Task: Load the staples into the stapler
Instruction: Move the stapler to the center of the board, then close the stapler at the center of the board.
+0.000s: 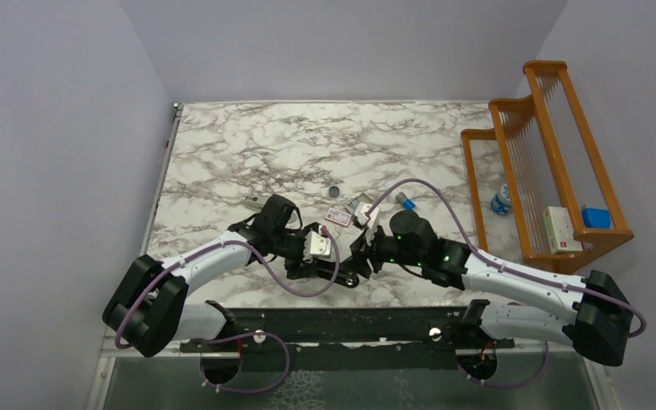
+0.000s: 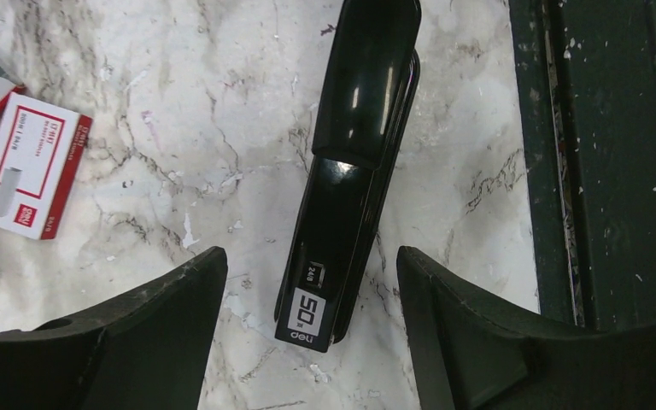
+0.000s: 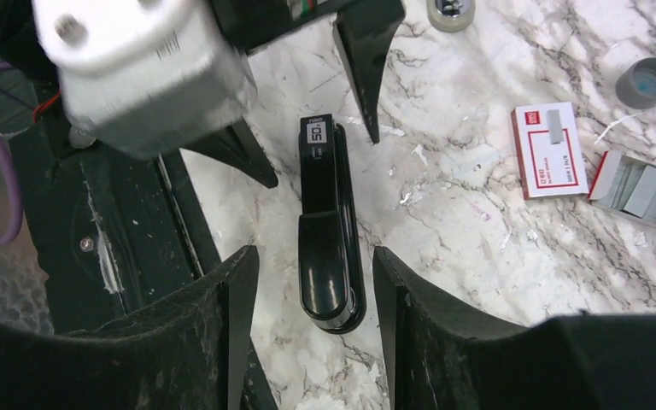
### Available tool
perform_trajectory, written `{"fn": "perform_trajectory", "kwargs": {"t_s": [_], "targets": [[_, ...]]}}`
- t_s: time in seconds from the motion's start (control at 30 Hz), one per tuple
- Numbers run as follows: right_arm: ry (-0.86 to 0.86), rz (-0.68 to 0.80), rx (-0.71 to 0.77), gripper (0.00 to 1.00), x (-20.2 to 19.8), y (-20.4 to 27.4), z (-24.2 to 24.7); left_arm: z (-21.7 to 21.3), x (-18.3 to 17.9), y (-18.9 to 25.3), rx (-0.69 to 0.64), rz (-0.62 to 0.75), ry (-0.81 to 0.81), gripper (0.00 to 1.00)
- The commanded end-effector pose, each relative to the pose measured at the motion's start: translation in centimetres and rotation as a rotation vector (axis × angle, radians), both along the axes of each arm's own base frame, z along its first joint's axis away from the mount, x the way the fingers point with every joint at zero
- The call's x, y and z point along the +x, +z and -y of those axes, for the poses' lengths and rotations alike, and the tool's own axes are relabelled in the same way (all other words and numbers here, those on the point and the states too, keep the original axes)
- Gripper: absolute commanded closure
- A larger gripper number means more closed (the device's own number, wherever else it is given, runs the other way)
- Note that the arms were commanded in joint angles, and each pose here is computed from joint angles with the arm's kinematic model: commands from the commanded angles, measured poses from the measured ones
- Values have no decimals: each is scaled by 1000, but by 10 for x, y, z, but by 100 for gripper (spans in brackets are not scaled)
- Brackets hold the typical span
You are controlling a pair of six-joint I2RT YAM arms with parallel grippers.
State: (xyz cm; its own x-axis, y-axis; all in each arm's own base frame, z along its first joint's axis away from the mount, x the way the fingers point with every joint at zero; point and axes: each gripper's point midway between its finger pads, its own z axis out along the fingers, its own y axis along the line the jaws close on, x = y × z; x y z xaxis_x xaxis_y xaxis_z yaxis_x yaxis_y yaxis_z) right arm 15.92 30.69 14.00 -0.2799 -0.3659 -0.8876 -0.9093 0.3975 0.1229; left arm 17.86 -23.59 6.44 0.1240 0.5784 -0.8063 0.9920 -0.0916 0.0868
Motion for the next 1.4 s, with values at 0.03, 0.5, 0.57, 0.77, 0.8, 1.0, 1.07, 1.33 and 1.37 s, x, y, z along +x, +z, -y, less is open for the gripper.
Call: {"fn": "perform_trajectory", "kwargs": {"t_s": [0.03, 0.5, 0.57, 0.77, 0.8, 1.0, 1.07, 1.33, 1.37], "targets": [[-71, 38, 62, 45, 10, 19, 4, 1, 6, -11, 75, 73, -31, 27], [-305, -1, 126, 44, 30, 26, 22, -13, 13, -30, 198, 84, 40, 46], [-344, -24, 147, 44, 31, 26, 24, -12, 13, -30, 199, 79, 46, 52], [-541, -103, 174, 44, 44, 18, 40, -9, 14, -25, 189, 62, 75, 70], [-574, -118, 175, 44, 45, 16, 43, -8, 15, -24, 185, 54, 82, 77], [-731, -202, 200, 39, 53, 7, 57, 3, 21, -11, 135, -8, 178, 100], [-761, -235, 228, 36, 54, 7, 59, 6, 22, -8, 112, -41, 221, 100], [-863, -517, 380, 28, 79, -17, 70, 7, 37, 1, 76, -100, 458, 100], [-870, -550, 398, 27, 81, -22, 71, 7, 40, 4, 77, -110, 492, 100]]}}
